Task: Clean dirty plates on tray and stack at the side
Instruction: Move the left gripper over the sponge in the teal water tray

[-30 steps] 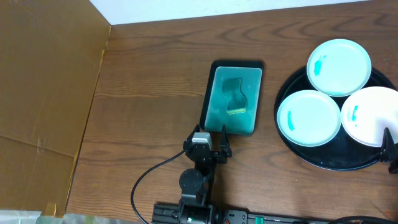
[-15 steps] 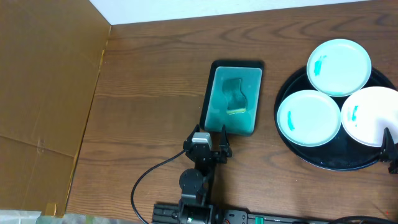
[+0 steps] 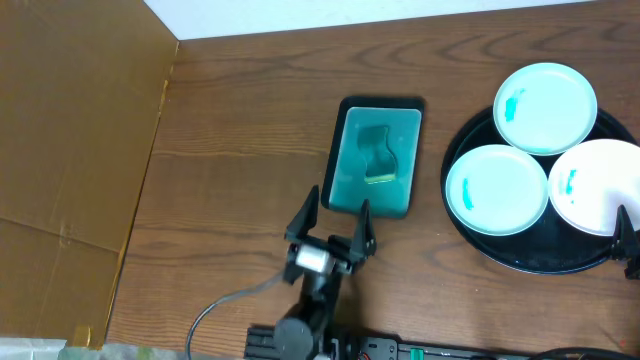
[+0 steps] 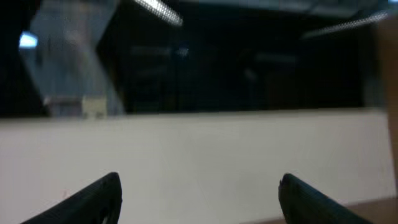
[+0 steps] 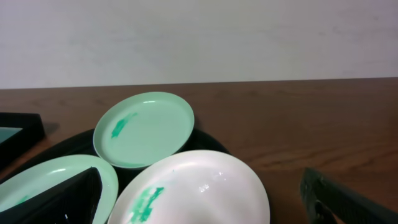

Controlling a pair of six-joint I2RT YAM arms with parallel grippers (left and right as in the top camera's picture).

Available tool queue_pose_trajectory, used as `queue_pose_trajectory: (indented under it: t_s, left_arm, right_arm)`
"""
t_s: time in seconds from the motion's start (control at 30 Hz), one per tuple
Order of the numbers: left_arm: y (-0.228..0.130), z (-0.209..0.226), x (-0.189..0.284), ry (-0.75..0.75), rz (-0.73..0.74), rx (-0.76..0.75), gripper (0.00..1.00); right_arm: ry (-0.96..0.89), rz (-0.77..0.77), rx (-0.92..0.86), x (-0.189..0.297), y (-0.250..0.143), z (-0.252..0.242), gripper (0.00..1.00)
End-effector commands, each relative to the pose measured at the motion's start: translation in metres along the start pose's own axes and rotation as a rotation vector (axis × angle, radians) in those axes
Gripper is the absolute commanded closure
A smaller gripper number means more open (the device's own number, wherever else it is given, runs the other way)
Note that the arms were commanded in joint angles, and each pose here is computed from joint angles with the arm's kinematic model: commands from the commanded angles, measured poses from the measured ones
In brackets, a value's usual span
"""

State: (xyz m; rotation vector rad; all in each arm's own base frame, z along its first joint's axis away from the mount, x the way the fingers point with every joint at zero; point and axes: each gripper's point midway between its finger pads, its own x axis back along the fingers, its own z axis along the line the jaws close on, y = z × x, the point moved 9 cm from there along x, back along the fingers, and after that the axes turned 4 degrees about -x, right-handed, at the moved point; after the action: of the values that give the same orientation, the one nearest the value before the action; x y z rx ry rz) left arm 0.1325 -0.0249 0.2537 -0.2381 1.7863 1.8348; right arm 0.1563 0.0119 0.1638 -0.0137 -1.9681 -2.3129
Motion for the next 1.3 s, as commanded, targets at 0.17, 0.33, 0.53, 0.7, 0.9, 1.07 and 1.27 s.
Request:
queue_pose_trajectory:
  t_s: [0.17, 0.33, 0.53, 0.7, 0.9, 1.07, 1.27]
  left_arm:
    - [0.033, -0.001, -0.013, -0.040, -0.069, -0.088, 0.19]
    - [0.042, 0.015, -0.060, 0.016, 0.119, -0.060, 0.19]
    - [0.021, 0.022, -0.145, -0.148, 0.727, 0.153, 0.19]
    - [-0.006, 0.022, -0.180, -0.254, 1.040, 0.328, 0.19]
    - [-0.053, 0.063, -0.192, 0.344, 1.356, 0.367, 0.19]
    - [-0.090, 0.063, -0.190, 0.397, 1.507, 0.405, 0.19]
    - [-0.135, 0.060, -0.184, 0.393, 1.630, 0.438, 0.19]
  right_arm:
    - [-0.001, 0.000, 0.014, 0.000, -0.001, 0.000, 0.01]
    - [-0.001, 0.001, 0.014, 0.000, -0.001, 0.000, 0.01]
    - [-0.001, 0.000, 0.014, 0.000, -0.001, 0.000, 0.01]
    - [-0.001, 0.000, 0.014, 0.000, -0.001, 0.000, 0.01]
    - [-0.001, 0.000, 0.014, 0.000, -0.001, 0.000, 0.01]
    - [-0.001, 0.001, 0.014, 0.000, -0.001, 0.000, 0.01]
    - [-0.001, 0.000, 0.014, 0.000, -0.001, 0.000, 0.01]
